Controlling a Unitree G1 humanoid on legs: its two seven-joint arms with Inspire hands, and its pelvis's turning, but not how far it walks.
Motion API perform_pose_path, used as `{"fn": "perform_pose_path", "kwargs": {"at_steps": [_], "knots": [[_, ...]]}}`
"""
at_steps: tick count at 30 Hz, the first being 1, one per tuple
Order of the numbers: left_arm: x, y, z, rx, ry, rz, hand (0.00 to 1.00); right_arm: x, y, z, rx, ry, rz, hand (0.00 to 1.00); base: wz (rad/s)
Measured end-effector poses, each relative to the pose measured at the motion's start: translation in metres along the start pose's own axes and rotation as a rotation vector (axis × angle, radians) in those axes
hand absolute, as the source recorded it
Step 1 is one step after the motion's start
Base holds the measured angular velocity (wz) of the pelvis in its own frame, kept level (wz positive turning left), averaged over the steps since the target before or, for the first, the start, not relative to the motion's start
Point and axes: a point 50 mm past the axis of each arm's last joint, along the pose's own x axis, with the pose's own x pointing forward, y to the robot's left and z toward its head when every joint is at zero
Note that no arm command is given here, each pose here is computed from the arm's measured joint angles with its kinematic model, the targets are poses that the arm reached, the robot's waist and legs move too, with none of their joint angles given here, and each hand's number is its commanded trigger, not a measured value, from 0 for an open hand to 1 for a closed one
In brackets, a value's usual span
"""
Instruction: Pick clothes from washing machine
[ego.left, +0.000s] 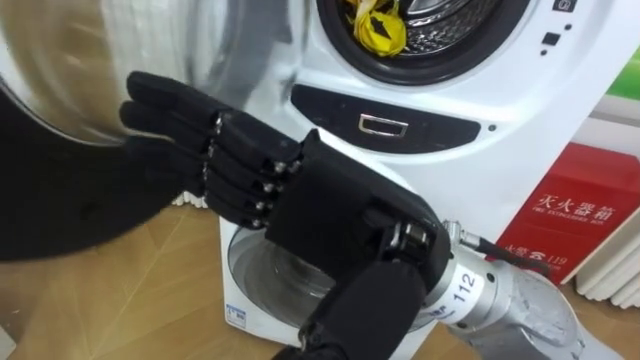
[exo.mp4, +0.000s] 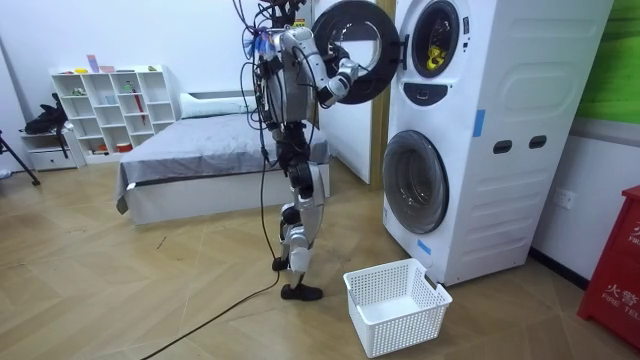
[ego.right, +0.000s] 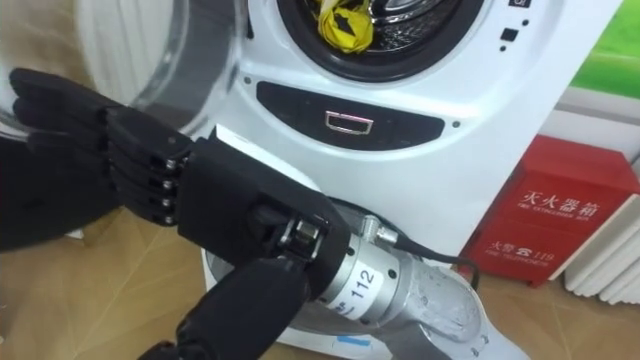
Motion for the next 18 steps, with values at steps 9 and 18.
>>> {"fn": "perform_pose_path", "kwargs": {"at_steps": [9,18], "knots": [[-0.002,-0.003,-0.003,-0.020,0.017,0.002,0.00,-0.003,-0.004,0.000,-0.041,0.035,-0.018,0.00,0.00],[-0.003,-0.011,0.001,-0.006,-0.002,-0.017,0.00,-0.009,-0.009,-0.001,-0.171,0.098,-0.087,0.00,0.00]]}}
